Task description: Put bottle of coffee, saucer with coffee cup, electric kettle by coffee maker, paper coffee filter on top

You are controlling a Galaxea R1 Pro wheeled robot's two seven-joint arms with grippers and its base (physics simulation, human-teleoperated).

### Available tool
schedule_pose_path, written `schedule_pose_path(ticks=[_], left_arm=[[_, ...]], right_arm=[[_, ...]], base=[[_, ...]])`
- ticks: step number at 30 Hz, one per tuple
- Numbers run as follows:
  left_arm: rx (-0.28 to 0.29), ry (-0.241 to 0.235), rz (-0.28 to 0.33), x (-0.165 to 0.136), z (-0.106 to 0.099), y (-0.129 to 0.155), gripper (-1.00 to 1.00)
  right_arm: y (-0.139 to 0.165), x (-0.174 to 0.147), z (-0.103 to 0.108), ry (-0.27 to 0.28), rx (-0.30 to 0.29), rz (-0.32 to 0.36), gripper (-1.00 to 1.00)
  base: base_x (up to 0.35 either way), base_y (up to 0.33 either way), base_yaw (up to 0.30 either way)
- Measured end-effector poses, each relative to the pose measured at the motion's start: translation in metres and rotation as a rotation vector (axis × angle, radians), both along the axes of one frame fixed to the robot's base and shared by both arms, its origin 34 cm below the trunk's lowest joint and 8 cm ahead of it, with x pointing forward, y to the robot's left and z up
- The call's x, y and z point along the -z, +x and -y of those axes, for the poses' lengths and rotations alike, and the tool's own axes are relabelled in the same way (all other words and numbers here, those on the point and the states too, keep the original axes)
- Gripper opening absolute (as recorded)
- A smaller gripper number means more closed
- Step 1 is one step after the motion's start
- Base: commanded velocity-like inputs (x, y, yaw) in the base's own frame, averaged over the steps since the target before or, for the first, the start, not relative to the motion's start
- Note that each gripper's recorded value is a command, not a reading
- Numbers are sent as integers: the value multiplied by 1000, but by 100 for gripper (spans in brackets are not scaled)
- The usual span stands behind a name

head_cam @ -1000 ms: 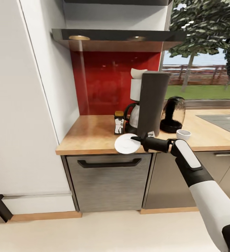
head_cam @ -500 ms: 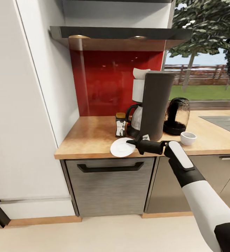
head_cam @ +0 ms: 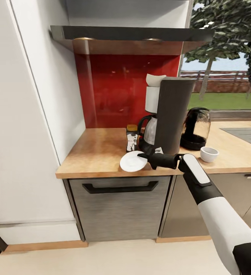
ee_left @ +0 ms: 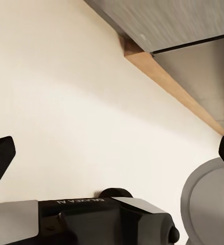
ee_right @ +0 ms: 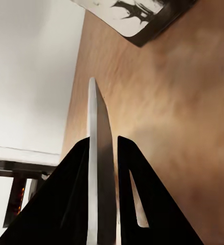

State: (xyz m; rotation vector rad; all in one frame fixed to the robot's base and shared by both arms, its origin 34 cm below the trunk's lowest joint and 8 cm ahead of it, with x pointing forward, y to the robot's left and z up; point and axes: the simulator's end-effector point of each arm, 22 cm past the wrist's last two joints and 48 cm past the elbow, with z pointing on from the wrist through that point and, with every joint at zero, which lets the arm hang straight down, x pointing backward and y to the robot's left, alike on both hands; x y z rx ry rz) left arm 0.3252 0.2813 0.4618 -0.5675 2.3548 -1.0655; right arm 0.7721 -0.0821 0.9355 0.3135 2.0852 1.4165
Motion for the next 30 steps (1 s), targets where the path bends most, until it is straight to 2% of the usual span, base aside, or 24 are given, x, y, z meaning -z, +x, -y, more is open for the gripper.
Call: schedule_pose_path(ticks=[30], left_arm=[[0, 0, -7, 1, 0, -2, 100]], right_arm=[[2, 5, 1, 1, 3, -8, -100]], base=[[36, 0, 0]])
